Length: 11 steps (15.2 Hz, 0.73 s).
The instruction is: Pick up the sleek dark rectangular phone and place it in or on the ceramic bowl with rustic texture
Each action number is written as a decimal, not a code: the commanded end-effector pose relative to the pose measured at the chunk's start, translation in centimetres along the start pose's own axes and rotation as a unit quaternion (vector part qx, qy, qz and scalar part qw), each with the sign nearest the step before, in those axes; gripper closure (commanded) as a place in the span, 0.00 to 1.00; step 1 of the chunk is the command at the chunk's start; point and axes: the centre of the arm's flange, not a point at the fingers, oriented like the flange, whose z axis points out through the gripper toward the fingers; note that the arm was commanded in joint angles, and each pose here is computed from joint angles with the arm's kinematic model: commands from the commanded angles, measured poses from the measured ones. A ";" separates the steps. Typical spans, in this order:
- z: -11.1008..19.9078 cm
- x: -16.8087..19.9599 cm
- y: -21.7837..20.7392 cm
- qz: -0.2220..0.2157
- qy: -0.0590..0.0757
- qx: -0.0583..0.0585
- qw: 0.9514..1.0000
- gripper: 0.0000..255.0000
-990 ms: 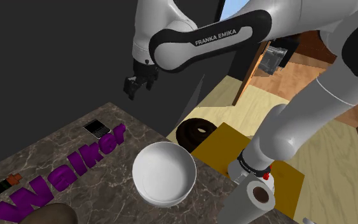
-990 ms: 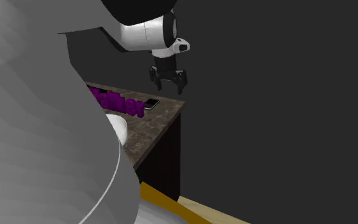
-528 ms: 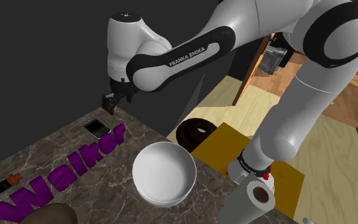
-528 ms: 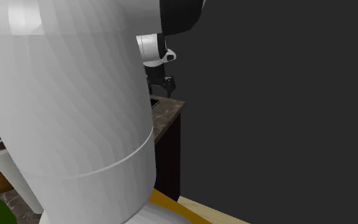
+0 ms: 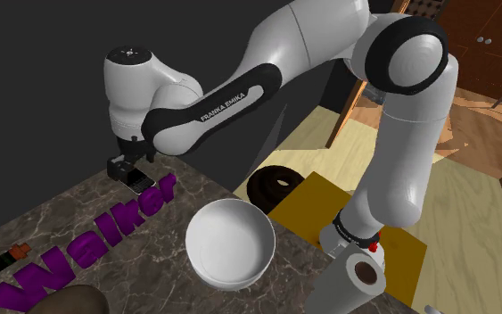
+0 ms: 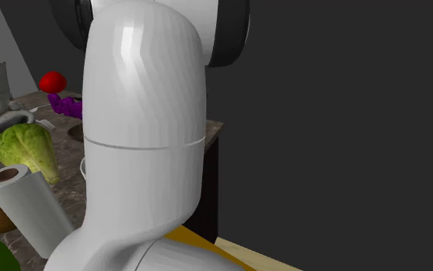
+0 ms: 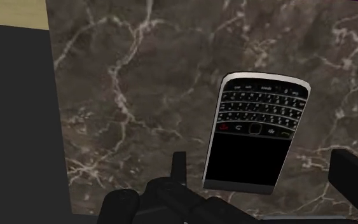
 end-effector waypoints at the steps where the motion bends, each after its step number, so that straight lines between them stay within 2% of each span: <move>1: 0.9 0.1 -0.6 -0.003 0.001 0.000 1.000 0.00; 7: 4.4 0.1 -0.6 -0.003 0.001 0.000 1.000 0.00; 11: 4.4 0.1 -0.6 -0.003 0.001 0.000 1.000 0.00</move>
